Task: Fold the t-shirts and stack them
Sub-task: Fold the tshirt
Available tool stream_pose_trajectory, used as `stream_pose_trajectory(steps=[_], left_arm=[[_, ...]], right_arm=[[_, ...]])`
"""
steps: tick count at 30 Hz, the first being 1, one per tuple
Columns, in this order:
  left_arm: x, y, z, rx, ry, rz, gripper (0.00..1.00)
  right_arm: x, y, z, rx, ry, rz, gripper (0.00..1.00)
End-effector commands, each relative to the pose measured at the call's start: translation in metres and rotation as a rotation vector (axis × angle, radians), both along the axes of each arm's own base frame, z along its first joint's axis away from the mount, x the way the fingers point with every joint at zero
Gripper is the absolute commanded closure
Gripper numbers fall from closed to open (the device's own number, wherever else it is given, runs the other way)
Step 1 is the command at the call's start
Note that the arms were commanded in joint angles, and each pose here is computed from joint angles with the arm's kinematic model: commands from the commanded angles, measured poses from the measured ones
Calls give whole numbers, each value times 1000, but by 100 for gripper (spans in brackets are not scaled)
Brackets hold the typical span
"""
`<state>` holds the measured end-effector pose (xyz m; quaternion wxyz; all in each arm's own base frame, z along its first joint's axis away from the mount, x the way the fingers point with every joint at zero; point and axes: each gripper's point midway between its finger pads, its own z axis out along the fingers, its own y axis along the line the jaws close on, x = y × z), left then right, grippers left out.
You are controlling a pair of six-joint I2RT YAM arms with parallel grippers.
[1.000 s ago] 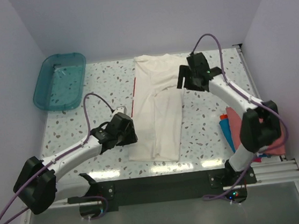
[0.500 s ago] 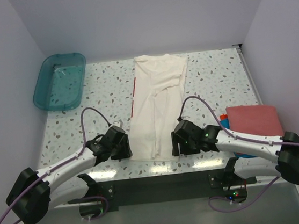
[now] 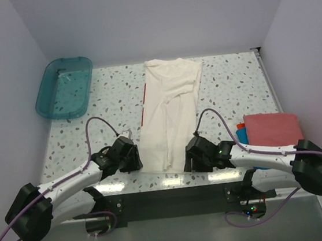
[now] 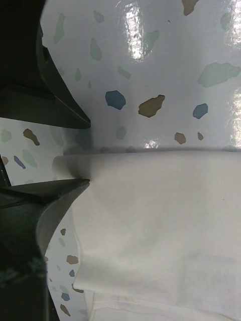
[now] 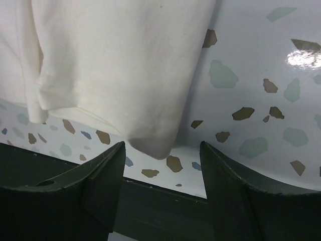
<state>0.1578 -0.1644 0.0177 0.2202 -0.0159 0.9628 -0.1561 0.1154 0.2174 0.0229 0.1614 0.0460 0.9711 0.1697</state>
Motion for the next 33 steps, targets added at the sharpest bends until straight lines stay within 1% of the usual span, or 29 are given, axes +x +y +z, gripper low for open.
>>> stream_pose_trajectory(steps=[1, 2, 3, 5, 6, 9, 10, 11, 12, 13, 15, 16, 18, 19, 21, 22, 24, 28, 33], left_arm=[[-4, -3, -7, -17, 16, -4, 51], [-6, -3, -8, -18, 21, -10, 51], [-6, -3, -8, -22, 21, -10, 51], [-9, -3, -10, -22, 28, -11, 52], [-10, -3, -11, -26, 32, -8, 53], [-16, -3, -17, -36, 57, -4, 56], [-20, -2, -20, -33, 67, -3, 59], [-21, -1, -21, -34, 72, -3, 60], [-22, -1, -22, -36, 75, 0, 62], [-25, 0, -24, -36, 80, -3, 69], [-25, -2, -23, -46, 79, -5, 75], [-26, -3, -22, -52, 74, -8, 83], [-27, -5, -20, -60, 75, -7, 88], [-29, -7, -18, -70, 68, -16, 93], [-33, -9, -17, -81, 75, -11, 96], [-35, -11, -15, -89, 70, -20, 100], [-39, -13, -13, -96, 75, -20, 100], [-48, -22, -4, -113, 57, -44, 100], [-59, -33, -1, -123, 63, -58, 100]], right_arm=[[8, 7, -3, 48, -27, -70, 36], [6, 4, -6, 48, -20, -85, 36], [6, 4, -7, 56, -17, -94, 39], [4, 6, -10, 78, -6, -114, 49], [3, 5, -12, 82, 2, -120, 57], [0, 3, -17, 99, 17, -148, 68], [-1, 2, -18, 105, 18, -154, 76], [-3, -2, -22, 99, 24, -163, 80], [-4, -4, -22, 101, 23, -167, 83], [-6, -7, -23, 89, 28, -168, 90], [-8, -11, -21, 94, 22, -169, 95], [-10, -15, -23, 81, 28, -168, 98], [-11, -16, -18, 91, 18, -158, 100], [-13, -21, -18, 76, 21, -154, 100], [-14, -23, -13, 81, 11, -140, 100], [-17, -27, -12, 66, 14, -134, 100], [-16, -29, -2, 87, -9, -118, 100], [-24, -35, 15, 83, -33, -57, 100], [-29, -38, 24, 55, -47, -2, 100]])
